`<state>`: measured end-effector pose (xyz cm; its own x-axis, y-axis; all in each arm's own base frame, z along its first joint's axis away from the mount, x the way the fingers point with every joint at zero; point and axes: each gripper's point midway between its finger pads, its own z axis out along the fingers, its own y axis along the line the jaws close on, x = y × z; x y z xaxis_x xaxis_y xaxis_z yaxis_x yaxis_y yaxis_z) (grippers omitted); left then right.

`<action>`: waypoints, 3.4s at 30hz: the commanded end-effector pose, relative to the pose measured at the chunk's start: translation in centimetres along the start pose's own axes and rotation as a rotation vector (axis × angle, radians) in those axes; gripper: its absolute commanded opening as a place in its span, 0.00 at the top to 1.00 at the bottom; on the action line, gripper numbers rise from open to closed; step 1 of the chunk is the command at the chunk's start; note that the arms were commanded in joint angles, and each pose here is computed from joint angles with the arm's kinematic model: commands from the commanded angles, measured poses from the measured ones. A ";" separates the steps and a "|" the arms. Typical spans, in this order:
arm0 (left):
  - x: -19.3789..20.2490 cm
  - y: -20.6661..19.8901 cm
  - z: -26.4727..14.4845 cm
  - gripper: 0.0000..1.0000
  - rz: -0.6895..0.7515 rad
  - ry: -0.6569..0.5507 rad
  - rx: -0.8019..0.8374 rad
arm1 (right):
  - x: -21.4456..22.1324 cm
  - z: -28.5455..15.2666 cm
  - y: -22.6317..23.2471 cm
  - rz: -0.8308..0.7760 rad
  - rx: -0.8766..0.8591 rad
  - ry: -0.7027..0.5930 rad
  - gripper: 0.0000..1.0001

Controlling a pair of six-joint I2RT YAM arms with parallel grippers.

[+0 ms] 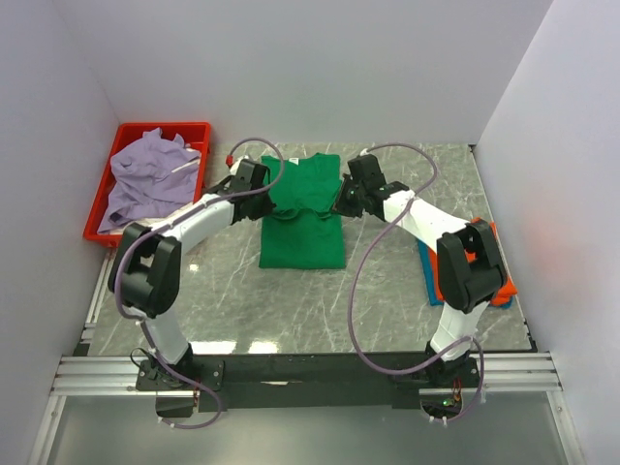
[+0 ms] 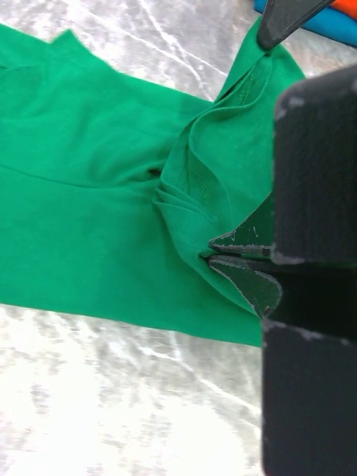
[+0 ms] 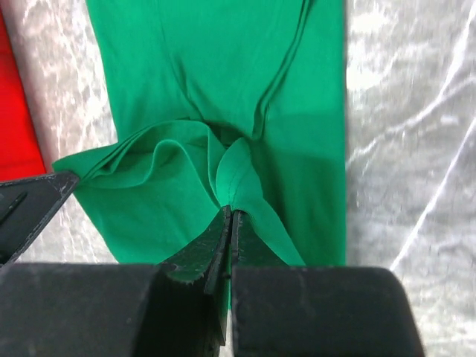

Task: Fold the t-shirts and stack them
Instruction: Fold the tshirt

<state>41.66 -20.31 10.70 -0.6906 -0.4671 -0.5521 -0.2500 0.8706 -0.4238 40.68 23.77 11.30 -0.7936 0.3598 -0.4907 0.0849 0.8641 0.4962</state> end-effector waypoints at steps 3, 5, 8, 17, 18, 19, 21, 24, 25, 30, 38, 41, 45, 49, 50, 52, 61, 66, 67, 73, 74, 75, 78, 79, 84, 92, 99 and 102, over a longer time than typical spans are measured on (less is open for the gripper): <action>-2.2 -1.2 1.1 0.99 0.037 -0.011 0.031 | -2.9 0.8 1.2 -0.010 -0.054 -0.039 1.00; -2.3 -0.9 1.6 0.99 0.035 -0.005 0.025 | -3.3 0.9 0.9 -0.001 -0.052 -0.043 1.00; -2.4 -0.7 2.3 0.99 0.034 0.005 0.027 | -3.6 1.4 0.5 0.016 -0.056 -0.038 1.00; -3.3 0.3 4.0 0.71 0.048 0.022 0.016 | -4.9 2.8 -0.5 0.040 -0.072 0.001 0.79; -4.0 0.5 3.7 0.56 0.045 0.012 0.017 | -5.2 2.7 -0.6 0.044 -0.075 0.004 0.71; -4.2 0.5 3.5 0.52 0.046 0.008 0.022 | -5.4 2.6 -0.7 0.035 -0.074 0.007 0.58; -4.9 0.5 2.6 0.42 0.044 -0.015 0.025 | -5.8 2.1 -0.7 0.024 -0.059 0.001 0.48; -5.5 0.4 1.1 0.31 0.032 -0.037 0.033 | -6.5 1.0 -0.8 0.005 -0.040 -0.019 0.46; -5.4 0.4 0.8 0.32 0.027 -0.038 0.038 | -5.9 0.8 -0.9 0.003 -0.039 -0.012 0.46; -3.0 -1.5 -1.5 0.59 -0.004 -0.010 0.144 | -4.2 -0.8 -0.2 -0.031 -0.051 -0.022 0.48; 3.4 -3.0 -0.7 0.99 -0.020 0.107 0.220 | 2.5 0.9 0.4 -0.100 -0.022 0.062 0.50; 5.6 -2.2 0.0 0.99 -0.027 0.144 0.205 | 5.0 1.9 0.4 -0.137 0.012 0.100 0.51; 7.9 -0.2 0.8 0.99 -0.057 0.166 0.170 | 7.4 2.9 -1.3 -0.146 0.076 0.138 0.52; 9.8 1.9 1.1 0.99 -0.081 0.187 0.140 | 9.2 3.1 -3.8 -0.152 0.136 0.164 0.52; 10.7 2.8 1.0 0.99 -0.084 0.206 0.124 | 9.3 3.0 -4.2 -0.156 0.148 0.163 0.52; 10.8 2.8 1.0 0.99 -0.098 0.195 0.142 | 10.1 2.9 -4.9 -0.171 0.165 0.186 0.52; 9.6 2.5 -1.2 0.99 -0.079 0.158 0.170 | 8.0 0.2 -5.0 -0.201 0.218 0.104 0.52; 8.3 1.7 -2.9 0.99 -0.078 0.127 0.197 | 7.4 -2.0 -1.9 -0.229 0.169 0.062 0.52; 8.3 1.7 -3.1 0.99 -0.081 0.127 0.201 | 7.9 -2.2 -0.6 -0.245 0.148 0.061 0.52; 9.3 2.7 -3.1 0.99 -0.089 0.139 0.187 | 10.9 -0.9 0.8 -0.289 0.159 0.103 0.53; 9.7 3.2 -2.9 0.99 -0.089 0.145 0.175 | 11.5 -0.4 0.6 -0.298 0.167 0.114 0.53; 10.0 3.5 -2.8 0.99 -0.092 0.148 0.166 | 11.8 -0.2 0.5 -0.295 0.171 0.117 0.53; 10.9 5.0 -2.3 0.99 -0.098 0.148 0.132 | 13.0 0.4 -1.4 -0.290 0.210 0.135 0.53; 11.1 5.2 -2.1 0.99 -0.099 0.148 0.130 | 13.3 0.5 -1.7 -0.289 0.215 0.139 0.53; 12.8 6.7 -1.6 0.99 -0.115 0.179 0.103 | 14.8 1.2 -4.0 -0.295 0.260 0.170 0.53; 13.1 7.3 -2.1 0.99 -0.115 0.179 0.099 | 15.9 0.4 -4.6 -0.249 0.190 0.208 0.53; 12.7 7.1 -2.6 0.99 -0.112 0.169 0.109 | 14.7 -1.9 -5.8 -0.117 0.051 0.218 0.53; 12.7 7.1 -2.7 0.99 -0.115 0.167 0.113 | 14.5 -2.0 -7.1 -0.080 0.036 0.233 0.53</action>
<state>29.65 -20.19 2.50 -0.7720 -0.5227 -0.3615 -0.2599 0.7787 -0.5710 28.14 23.09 2.34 -0.9011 0.1913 -0.3891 0.0224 0.9168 0.3987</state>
